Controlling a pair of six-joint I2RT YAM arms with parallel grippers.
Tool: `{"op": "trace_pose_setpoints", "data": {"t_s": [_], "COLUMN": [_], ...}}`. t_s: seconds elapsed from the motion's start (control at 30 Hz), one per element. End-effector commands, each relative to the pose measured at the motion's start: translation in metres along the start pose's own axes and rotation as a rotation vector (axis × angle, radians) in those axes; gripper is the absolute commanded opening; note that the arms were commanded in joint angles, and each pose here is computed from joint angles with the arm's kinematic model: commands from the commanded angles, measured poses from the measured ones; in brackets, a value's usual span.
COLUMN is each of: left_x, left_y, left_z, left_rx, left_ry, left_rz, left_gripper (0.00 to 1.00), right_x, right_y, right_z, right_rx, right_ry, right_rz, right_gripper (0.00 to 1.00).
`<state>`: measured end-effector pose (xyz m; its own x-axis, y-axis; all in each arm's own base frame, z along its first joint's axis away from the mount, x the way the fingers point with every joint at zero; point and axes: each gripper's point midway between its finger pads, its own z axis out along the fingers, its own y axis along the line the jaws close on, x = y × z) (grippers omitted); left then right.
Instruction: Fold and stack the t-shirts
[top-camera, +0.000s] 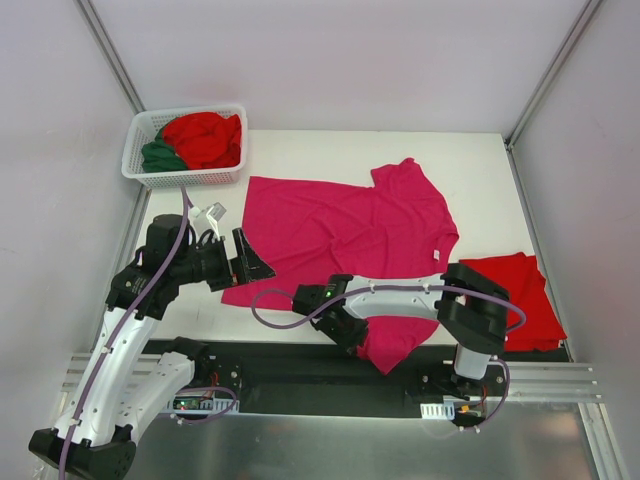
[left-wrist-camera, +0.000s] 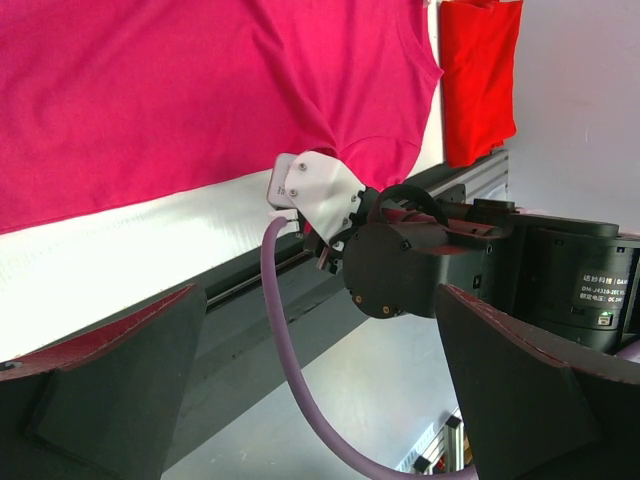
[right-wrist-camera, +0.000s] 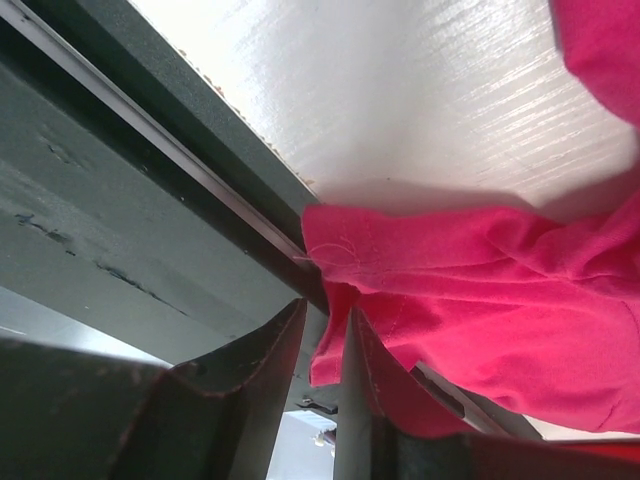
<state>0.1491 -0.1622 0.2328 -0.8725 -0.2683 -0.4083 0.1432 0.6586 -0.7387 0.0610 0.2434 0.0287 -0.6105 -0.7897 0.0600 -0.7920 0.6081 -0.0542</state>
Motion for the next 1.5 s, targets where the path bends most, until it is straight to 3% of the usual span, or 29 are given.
{"op": "trace_pose_setpoints", "data": {"t_s": [0.0, 0.27, 0.73, 0.97, 1.13, 1.47], "left_x": [-0.001, -0.002, -0.003, -0.001, -0.002, 0.001], "left_y": [-0.001, -0.002, -0.004, -0.002, -0.001, 0.0], "left_z": [0.0, 0.0, 0.002, 0.004, 0.004, 0.003], "left_rx": [0.003, 0.007, 0.012, 0.007, 0.004, 0.007], "left_ry": [-0.005, 0.001, 0.016, 0.027, 0.025, 0.02], "left_rz": [0.012, 0.011, 0.007, -0.001, -0.004, -0.009], "left_gripper": [0.99, 0.99, 0.99, 0.99, 0.99, 0.99], "right_x": [-0.002, -0.011, -0.022, -0.028, -0.027, -0.026], "right_y": [-0.001, -0.001, -0.016, -0.01, -0.01, -0.01], "right_z": [0.003, 0.004, 0.012, -0.006, -0.012, -0.021], "right_rx": [0.009, 0.024, 0.176, 0.202, 0.215, 0.237], "right_ry": [0.004, -0.028, -0.124, -0.155, -0.16, -0.173], "right_rz": [-0.013, -0.027, -0.076, -0.105, -0.109, -0.119], "right_gripper": [0.27, 0.33, 0.35, 0.32, 0.21, 0.14]}}
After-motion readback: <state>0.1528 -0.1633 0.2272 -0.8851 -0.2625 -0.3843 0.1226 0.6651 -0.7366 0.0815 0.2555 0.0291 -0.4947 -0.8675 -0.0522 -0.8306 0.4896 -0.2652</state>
